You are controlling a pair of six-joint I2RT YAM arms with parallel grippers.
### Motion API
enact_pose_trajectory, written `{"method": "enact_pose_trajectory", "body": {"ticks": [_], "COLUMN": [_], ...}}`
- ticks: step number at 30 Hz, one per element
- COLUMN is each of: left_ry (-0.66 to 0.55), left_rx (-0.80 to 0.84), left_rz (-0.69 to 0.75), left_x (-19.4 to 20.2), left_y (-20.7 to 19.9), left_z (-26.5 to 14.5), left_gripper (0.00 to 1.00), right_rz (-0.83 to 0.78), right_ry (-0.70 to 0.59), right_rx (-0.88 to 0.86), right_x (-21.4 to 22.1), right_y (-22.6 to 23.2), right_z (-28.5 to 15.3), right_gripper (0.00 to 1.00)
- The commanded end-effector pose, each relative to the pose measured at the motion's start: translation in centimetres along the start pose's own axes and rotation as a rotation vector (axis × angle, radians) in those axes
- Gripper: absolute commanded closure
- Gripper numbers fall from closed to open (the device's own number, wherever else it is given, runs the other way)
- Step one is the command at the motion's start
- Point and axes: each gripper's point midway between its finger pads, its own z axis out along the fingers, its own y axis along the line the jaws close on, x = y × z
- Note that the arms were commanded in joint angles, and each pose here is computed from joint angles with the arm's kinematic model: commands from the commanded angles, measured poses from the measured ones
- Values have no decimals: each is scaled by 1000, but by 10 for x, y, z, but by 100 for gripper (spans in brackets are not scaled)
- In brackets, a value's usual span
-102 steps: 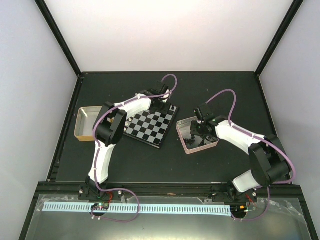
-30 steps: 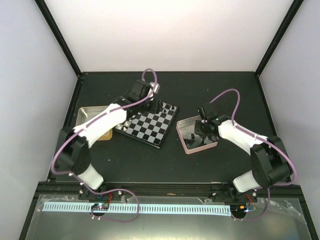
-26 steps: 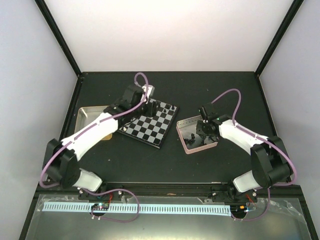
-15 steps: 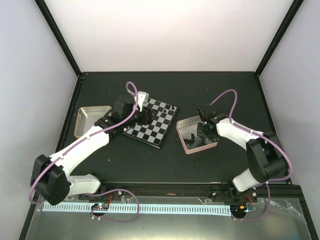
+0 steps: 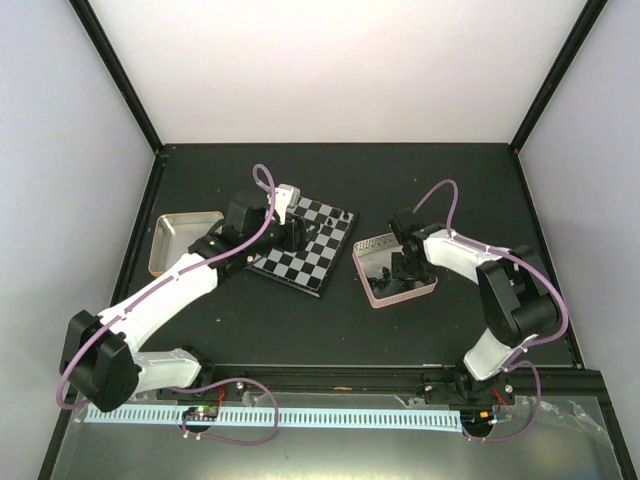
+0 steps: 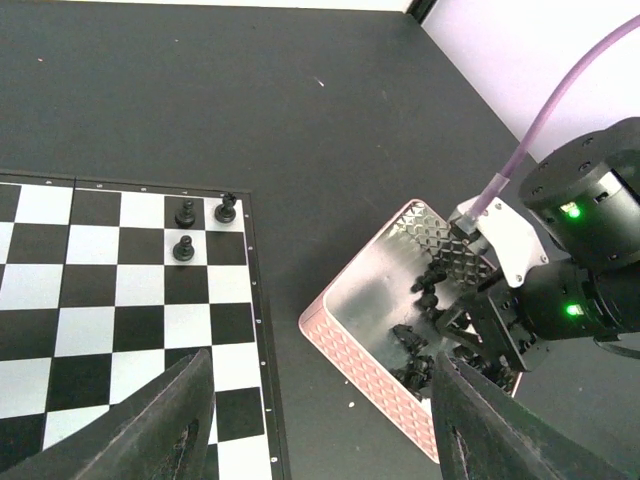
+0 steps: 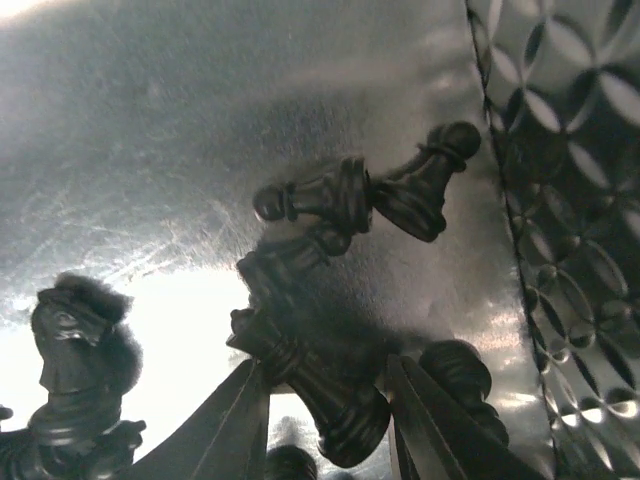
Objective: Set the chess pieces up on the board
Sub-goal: Pick up the chess piece from the storage box, then place the chess piece on the chessboard.
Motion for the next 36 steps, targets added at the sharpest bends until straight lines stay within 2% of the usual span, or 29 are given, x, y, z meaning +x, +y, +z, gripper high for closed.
{"method": "enact_pose_trajectory", "body": {"ticks": [1,8,19,24,31,36], "left_ry": [-45,-45,17,121,288,354], "left_rx": [52,63,183,312,479,539], "left_rz": [12,6,-66,-142,-195,-215], "left_x": [-12,-13,-5,2,10,13], "left_y": [-14,-16,-35,-55,-82,-92], "left_z": [-8,-10,-2,11,21,20], "left_gripper": [39,39,38,35,31,32], "right_rz": [-14,-10,-27,-145,-368,-455], "right_ry": [1,-65,-293,-444,-585,-596], "right_rx": [23,-19,-182,-458,-907,-994], "right_x": [-7,-24,-53,-59,-29,-14], "right_y": [-2,8,29,69,124,138], "right_z": [0,-2,-34,-77,-154,-172], "right_gripper": [70,86,87,87,86,86]}}
